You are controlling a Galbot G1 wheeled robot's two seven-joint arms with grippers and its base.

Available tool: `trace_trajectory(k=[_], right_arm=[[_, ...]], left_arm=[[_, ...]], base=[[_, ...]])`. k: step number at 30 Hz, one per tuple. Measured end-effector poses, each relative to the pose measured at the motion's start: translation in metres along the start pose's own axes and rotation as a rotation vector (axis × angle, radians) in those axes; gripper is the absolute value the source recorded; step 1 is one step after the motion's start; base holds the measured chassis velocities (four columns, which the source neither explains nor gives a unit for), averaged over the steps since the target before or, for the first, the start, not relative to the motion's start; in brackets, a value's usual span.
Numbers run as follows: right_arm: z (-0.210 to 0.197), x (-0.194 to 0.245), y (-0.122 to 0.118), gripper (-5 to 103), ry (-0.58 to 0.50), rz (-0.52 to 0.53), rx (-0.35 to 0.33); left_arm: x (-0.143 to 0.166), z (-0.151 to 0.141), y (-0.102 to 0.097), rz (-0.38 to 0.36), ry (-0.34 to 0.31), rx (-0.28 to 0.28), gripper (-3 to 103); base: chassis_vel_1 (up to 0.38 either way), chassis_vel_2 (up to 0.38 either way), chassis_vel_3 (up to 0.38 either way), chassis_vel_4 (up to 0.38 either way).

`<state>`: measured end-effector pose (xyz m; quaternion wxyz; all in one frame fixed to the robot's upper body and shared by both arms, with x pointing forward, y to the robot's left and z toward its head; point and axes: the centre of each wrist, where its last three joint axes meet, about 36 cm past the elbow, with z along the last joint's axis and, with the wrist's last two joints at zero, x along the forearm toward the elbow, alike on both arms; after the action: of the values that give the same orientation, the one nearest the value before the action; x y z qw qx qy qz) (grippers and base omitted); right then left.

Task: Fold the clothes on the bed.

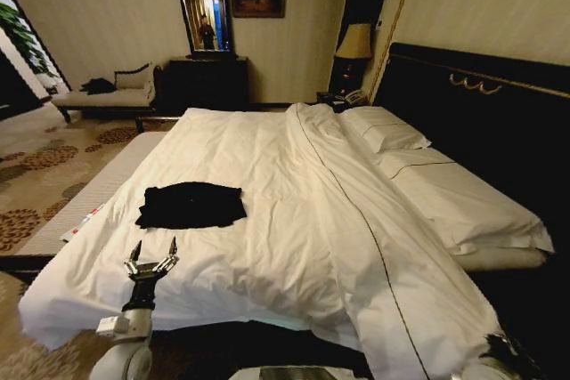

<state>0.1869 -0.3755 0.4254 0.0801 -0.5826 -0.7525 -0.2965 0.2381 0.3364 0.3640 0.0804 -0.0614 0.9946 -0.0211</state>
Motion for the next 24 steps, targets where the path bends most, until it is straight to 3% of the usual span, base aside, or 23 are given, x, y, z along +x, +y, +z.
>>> trace_trajectory(k=[6,8,12,13,14,15,16,17,20,21,24], right_arm=[[-0.036,0.035,0.02,65,-0.071,-0.105,0.118],[-0.039,0.036,0.025,65,-0.092,-0.136,0.136],[-0.032,0.035,0.048,87,-0.144,-0.398,0.195],[-0.032,0.035,0.048,87,-0.144,-0.398,0.195],[-0.026,0.034,0.053,87,-0.148,-0.492,0.191],[-0.024,0.034,0.054,92,-0.149,-0.522,0.188],[-0.011,0.032,0.062,97,-0.148,-0.716,0.171],[-0.011,0.032,0.062,97,-0.148,-0.716,0.171],[0.014,0.028,0.064,100,-0.182,-0.972,0.187],[0.014,0.028,0.064,100,-0.182,-0.972,0.187],[0.033,0.022,0.056,100,-0.242,-1.142,0.227]], left_arm=[[0.006,0.0,-0.002,-0.02,0.002,-0.001,100],[0.007,-0.001,-0.002,-0.023,0.001,0.0,100],[0.01,-0.01,-0.006,-0.029,-0.002,0.004,100],[0.01,-0.01,-0.006,-0.029,-0.002,0.004,100],[0.011,-0.012,-0.008,-0.032,0.002,0.002,100],[0.012,-0.013,-0.009,-0.033,0.004,0.001,100],[0.016,-0.017,-0.011,-0.046,0.026,-0.017,100],[0.016,-0.017,-0.011,-0.046,0.026,-0.017,100],[0.021,-0.018,-0.013,-0.06,0.059,-0.055,100],[0.021,-0.018,-0.013,-0.06,0.059,-0.055,100],[0.026,-0.028,-0.016,-0.018,0.057,-0.033,100]], base=[[0.0,0.0,0.0,0.0],[0.0,0.0,0.0,0.0],[0.0,0.0,0.0,0.0],[0.0,0.0,0.0,0.0],[0.0,0.0,0.0,0.0],[0.0,0.0,0.0,0.0],[0.0,0.0,0.0,0.0],[0.0,0.0,0.0,0.0],[0.0,0.0,0.0,0.0],[0.0,0.0,0.0,0.0],[0.0,0.0,0.0,0.0]])
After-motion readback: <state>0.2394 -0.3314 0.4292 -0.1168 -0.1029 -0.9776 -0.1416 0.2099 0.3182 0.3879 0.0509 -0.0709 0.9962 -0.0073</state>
